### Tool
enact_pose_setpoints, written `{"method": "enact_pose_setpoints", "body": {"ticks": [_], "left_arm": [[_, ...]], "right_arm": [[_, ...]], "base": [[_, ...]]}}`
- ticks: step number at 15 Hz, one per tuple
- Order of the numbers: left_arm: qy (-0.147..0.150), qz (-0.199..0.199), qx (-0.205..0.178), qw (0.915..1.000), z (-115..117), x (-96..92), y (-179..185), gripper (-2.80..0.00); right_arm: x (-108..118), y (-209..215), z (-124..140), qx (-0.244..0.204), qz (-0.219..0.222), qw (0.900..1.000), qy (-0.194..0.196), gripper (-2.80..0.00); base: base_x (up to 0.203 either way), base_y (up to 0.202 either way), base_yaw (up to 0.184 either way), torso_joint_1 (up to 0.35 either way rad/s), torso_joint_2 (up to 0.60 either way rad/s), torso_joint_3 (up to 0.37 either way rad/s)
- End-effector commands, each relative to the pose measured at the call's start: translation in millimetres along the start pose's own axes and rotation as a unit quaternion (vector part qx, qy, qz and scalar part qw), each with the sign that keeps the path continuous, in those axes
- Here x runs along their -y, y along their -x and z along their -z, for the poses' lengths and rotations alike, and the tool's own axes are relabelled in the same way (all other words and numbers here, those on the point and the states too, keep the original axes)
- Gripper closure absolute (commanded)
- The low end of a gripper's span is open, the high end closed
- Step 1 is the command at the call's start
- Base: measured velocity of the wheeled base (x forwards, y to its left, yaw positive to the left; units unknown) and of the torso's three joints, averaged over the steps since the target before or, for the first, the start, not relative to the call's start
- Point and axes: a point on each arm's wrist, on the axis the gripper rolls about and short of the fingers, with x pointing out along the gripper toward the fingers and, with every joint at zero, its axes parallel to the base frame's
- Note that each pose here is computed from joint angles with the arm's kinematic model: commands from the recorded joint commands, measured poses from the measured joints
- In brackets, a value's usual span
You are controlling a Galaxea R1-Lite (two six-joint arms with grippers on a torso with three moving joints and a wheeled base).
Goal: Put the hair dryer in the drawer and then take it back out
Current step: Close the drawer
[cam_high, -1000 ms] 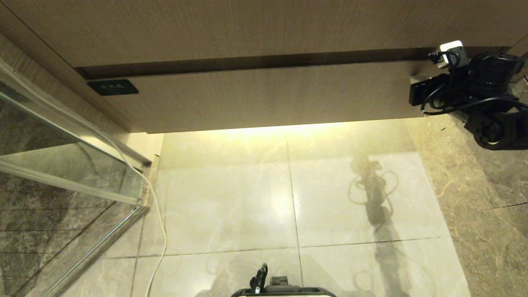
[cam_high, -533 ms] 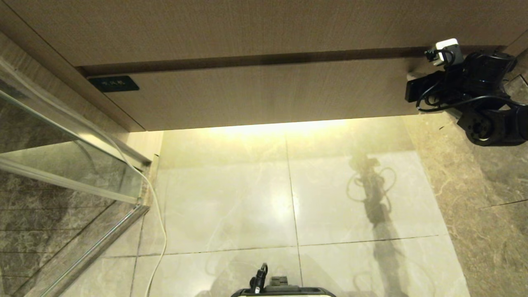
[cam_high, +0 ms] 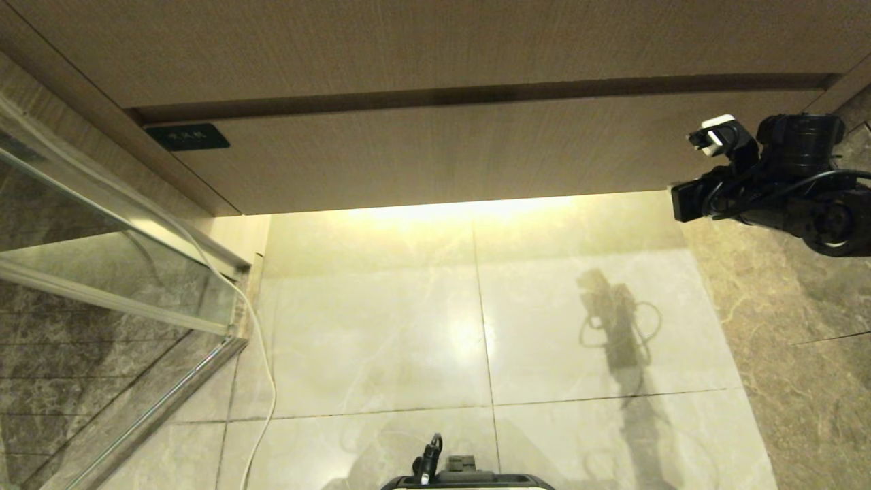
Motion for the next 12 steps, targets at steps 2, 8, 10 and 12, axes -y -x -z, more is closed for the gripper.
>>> {"method": "enact_pose_setpoints", "body": {"ticks": [2,8,10,12], "left_arm": [[0.0,0.0,-0.001,1.0,0,0.0,0,0.0],[0.0,0.0,-0.001,1.0,0,0.0,0,0.0],[0.0,0.0,-0.001,1.0,0,0.0,0,0.0],[0.0,0.0,-0.001,1.0,0,0.1,0,0.0]], "right_arm": [[-5,67,-15,-0.031,-0.021,0.999,0.009,0.0],[-42,186,-28,0.055,-0.106,0.988,0.098,-2.8],[-52,220,-22,0.09,-0.131,0.976,0.152,-2.8],[-61,245,-9,0.121,-0.152,0.959,0.206,-2.8]], "base": [[0.0,0.0,0.0,0.0,0.0,0.0],[0.0,0.0,0.0,0.0,0.0,0.0],[0.0,0.0,0.0,0.0,0.0,0.0],[0.0,0.0,0.0,0.0,0.0,0.0]]}}
